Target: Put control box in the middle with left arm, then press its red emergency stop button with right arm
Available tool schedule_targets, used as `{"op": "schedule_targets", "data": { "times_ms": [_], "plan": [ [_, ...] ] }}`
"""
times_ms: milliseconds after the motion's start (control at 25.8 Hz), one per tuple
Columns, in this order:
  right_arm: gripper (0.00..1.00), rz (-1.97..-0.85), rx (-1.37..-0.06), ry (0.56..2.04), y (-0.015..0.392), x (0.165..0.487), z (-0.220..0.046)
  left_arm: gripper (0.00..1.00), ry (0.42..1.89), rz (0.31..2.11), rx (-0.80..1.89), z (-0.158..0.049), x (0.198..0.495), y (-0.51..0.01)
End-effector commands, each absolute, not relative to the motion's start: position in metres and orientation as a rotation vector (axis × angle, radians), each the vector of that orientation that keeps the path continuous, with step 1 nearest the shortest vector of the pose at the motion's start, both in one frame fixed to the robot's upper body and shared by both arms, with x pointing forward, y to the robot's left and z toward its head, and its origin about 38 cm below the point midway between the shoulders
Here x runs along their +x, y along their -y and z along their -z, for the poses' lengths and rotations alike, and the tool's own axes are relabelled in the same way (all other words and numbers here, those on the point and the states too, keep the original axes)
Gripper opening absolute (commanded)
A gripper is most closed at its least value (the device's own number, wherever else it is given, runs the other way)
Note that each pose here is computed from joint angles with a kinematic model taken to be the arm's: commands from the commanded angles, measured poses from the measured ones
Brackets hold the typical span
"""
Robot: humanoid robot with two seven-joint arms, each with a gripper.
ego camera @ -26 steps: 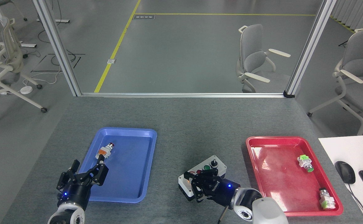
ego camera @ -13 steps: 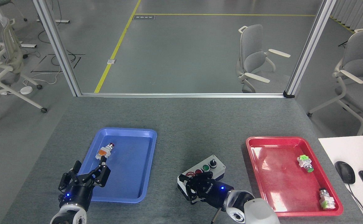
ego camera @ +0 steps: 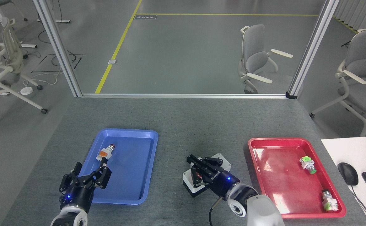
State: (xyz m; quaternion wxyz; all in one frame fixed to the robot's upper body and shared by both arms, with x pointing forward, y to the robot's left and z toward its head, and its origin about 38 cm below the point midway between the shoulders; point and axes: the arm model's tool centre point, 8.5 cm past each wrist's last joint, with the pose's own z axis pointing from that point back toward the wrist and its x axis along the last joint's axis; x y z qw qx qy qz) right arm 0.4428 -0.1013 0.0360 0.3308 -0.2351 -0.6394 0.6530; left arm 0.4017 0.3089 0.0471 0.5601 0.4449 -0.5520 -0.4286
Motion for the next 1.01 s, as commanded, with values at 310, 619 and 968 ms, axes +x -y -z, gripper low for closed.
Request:
{"op": "schedule_targets", "data": {
  "times_ms": [310,619,968],
  "plan": [
    [0.98,-1.249,-1.016,1.643,0.168,0.478,-0.097,0.99,1.303,1.010,1.047,-0.047,0.402,-0.308],
    [0.98,-1.076,-1.126,1.514,0.254,0.470,-0.095,0.99,1.302,1.009,1.048,-0.047,0.402,-0.308],
    [0.98,-0.959,-1.208,1.248,0.301,0.409,-0.069,0.99,1.302,1.009,1.048,-0.047,0.402,-0.308]
  ]
}}
